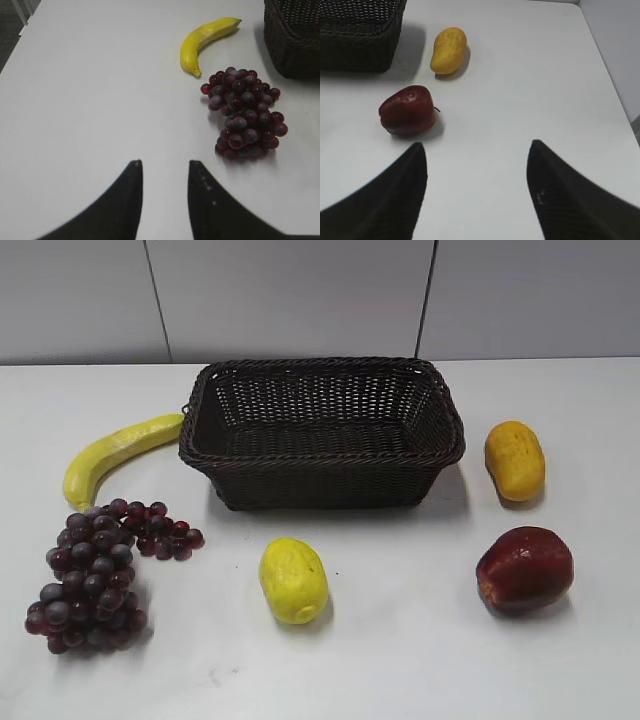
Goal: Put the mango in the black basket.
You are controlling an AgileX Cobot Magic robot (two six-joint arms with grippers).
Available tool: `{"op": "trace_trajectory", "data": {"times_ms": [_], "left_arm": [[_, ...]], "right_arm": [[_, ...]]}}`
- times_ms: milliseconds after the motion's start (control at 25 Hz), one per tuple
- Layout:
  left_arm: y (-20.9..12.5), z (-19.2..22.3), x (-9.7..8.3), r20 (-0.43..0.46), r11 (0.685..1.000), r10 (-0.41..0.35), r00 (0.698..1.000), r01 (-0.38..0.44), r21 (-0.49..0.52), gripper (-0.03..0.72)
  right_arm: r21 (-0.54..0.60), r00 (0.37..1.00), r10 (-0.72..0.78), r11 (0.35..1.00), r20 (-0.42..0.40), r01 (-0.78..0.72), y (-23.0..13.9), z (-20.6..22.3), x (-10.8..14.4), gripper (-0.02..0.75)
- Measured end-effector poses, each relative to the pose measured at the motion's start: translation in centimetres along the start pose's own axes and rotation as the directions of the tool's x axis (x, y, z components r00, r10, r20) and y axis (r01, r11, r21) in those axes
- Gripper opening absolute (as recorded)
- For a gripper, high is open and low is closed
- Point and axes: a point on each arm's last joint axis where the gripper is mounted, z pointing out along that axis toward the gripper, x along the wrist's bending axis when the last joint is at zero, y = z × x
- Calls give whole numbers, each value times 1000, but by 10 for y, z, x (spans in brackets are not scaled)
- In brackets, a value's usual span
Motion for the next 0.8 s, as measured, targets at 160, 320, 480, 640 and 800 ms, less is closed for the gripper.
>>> {"op": "trace_trajectory", "data": {"times_ms": [160,320,480,640,800], "left_arm": [[0,0,0,0,1000,0,1000,0,0,231],[0,0,0,0,1000,0,1000,0,0,231],[0,0,0,0,1000,0,1000,0,0,231],[0,0,0,0,1000,0,1000,0,0,231],[0,0,0,0,1000,0,1000,0,0,231]], "right_arm": [[-109,1000,9,994,-5,-9,30,14,-1,643],[-228,1000,11,974,4,-10,64,45,-4,657],[-244,1000,11,970,5,-10,89,90,-5,657],[-99,1000,10,995,-6,-10,106,147,-6,657],[70,1000,5,998,-19,-4,125,206,-7,657]]}}
